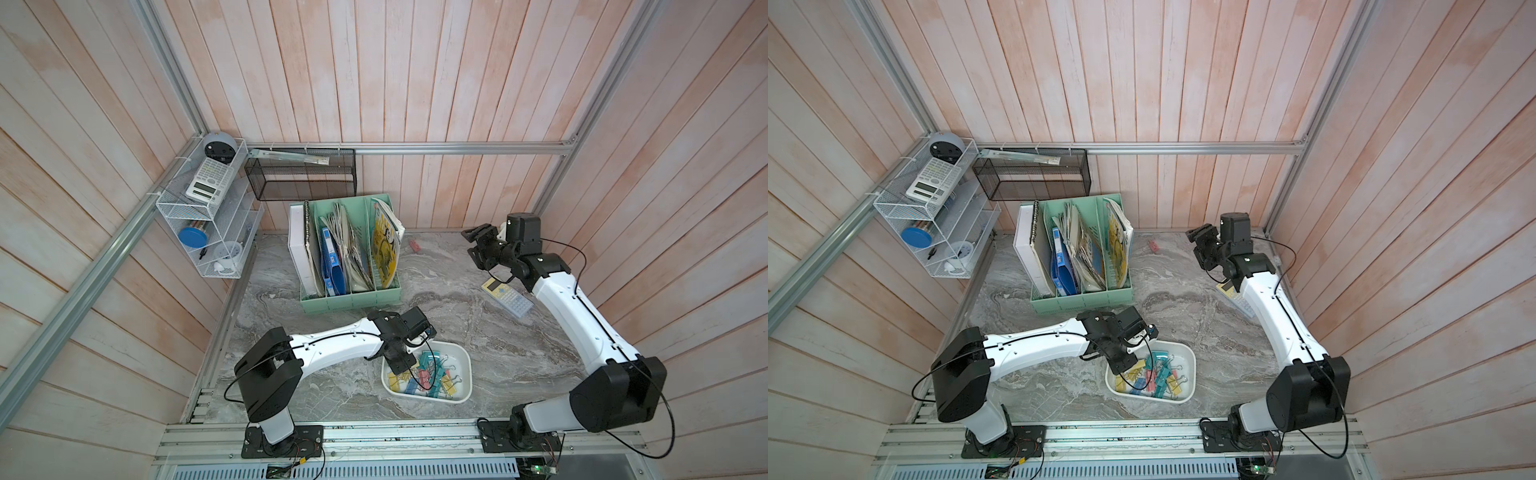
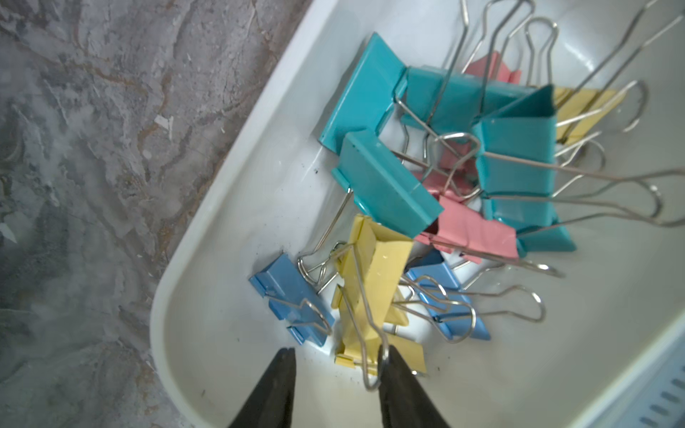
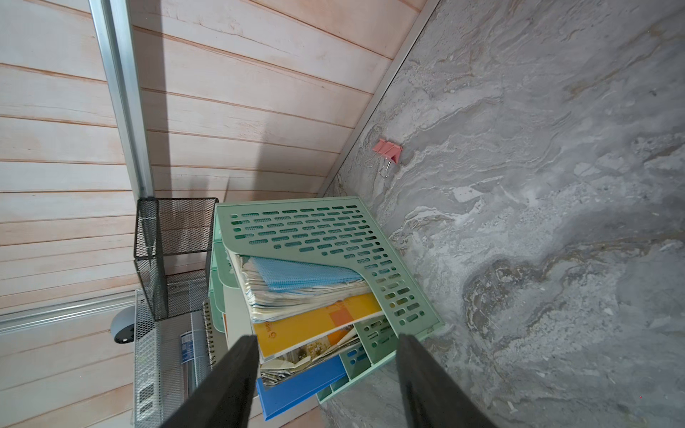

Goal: Put the binder clips in the storage box
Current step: Place the binder clip in the storage box, then pick up the binder clip at the center of the board.

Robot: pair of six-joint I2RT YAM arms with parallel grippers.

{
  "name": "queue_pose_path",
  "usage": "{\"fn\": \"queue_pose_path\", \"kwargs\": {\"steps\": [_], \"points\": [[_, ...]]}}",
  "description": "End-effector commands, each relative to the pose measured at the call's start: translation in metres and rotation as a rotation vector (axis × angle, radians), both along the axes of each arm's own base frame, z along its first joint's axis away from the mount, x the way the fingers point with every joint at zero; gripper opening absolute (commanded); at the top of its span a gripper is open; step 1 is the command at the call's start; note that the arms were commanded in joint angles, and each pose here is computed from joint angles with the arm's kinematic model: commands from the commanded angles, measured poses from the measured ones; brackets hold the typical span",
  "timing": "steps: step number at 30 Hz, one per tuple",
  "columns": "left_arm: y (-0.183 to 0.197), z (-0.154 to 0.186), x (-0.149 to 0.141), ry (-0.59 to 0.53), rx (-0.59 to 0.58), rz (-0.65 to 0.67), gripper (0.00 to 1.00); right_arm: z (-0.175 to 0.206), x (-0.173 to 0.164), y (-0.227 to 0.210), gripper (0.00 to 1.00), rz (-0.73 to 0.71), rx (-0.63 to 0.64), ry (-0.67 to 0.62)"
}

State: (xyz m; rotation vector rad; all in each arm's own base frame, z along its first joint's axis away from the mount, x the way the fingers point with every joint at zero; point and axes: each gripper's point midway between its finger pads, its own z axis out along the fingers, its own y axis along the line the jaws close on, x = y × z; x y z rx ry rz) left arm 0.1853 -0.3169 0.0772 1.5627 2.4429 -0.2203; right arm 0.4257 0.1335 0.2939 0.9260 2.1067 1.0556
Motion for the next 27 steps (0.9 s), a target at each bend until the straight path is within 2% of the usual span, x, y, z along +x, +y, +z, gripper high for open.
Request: {"fn": "queue_pose_path", "kwargs": {"steps": [1,3,6,9,12,17,20,24,27], "points": [[-0.007,0.021,0.015,-0.074,-0.062,0.017,0.58,-0.005,0.003,0.002,0.64,0.058,-0.103,0.010],[-0.008,0.047,0.024,-0.101,-0.148,0.089,0.59,-0.014,0.007,0.007,0.63,0.086,-0.167,0.029],[0.017,0.107,0.065,-0.161,-0.369,0.349,0.58,-0.025,0.019,0.026,0.62,0.136,-0.218,0.041],[0.060,0.168,0.093,-0.257,-0.605,0.597,0.64,-0.047,0.039,0.048,0.62,0.153,-0.218,0.068],[0.109,0.207,0.108,-0.347,-0.777,0.787,0.72,-0.068,0.065,0.069,0.61,0.152,-0.207,0.092],[0.165,0.223,0.121,-0.384,-0.904,1.009,0.98,-0.103,0.114,0.101,0.61,0.160,-0.197,0.112],[0.173,0.223,0.127,-0.359,-0.958,1.061,1.00,-0.132,0.143,0.124,0.61,0.102,-0.039,0.155],[0.166,0.225,0.135,-0.328,-0.982,1.060,1.00,-0.166,0.181,0.138,0.61,-0.056,0.199,0.193],[0.160,0.226,0.139,-0.315,-0.959,1.034,1.00,-0.183,0.201,0.141,0.64,-0.130,0.289,0.201]]}}
